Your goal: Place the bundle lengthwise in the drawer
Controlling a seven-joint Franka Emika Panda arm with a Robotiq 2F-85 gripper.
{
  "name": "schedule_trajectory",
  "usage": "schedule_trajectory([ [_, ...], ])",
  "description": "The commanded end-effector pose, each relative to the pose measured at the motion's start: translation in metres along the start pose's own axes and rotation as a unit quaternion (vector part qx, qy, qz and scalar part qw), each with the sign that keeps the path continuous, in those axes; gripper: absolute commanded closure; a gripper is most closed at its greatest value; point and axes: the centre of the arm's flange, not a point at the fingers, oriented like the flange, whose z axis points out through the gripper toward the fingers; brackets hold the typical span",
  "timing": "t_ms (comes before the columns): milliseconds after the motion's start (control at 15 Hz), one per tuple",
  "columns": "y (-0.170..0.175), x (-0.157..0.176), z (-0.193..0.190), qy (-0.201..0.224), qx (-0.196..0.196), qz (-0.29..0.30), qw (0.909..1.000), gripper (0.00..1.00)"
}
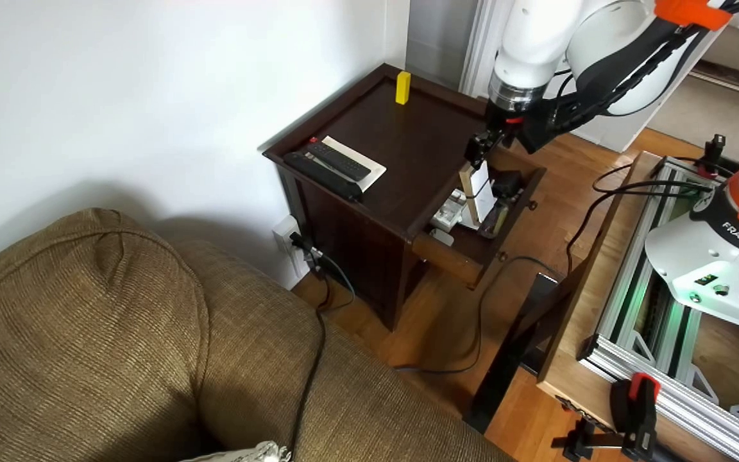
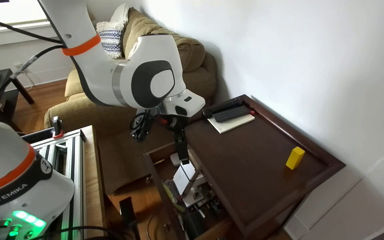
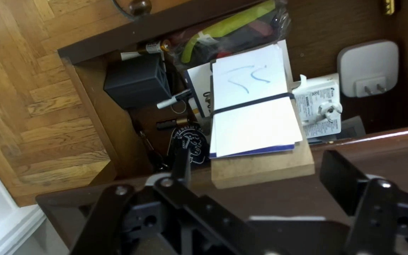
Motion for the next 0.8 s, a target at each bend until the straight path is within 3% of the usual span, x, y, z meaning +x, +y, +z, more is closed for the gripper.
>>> schedule_trajectory([
  [0, 0.014, -0.01, 0.021, 0.013, 0.002, -0.001, 0.9999, 0.31],
  [400, 0.026, -0.006, 0.025, 0.027, 0.029, -0.015, 0.9991, 0.31],
  [467, 0.022, -0.006, 0.023, 0.043, 0.036, -0.029, 0.998, 0.01],
  [733, 0.02, 0.012, 0.018, 0.068, 0.071, -0.059, 0.9934, 0.0],
])
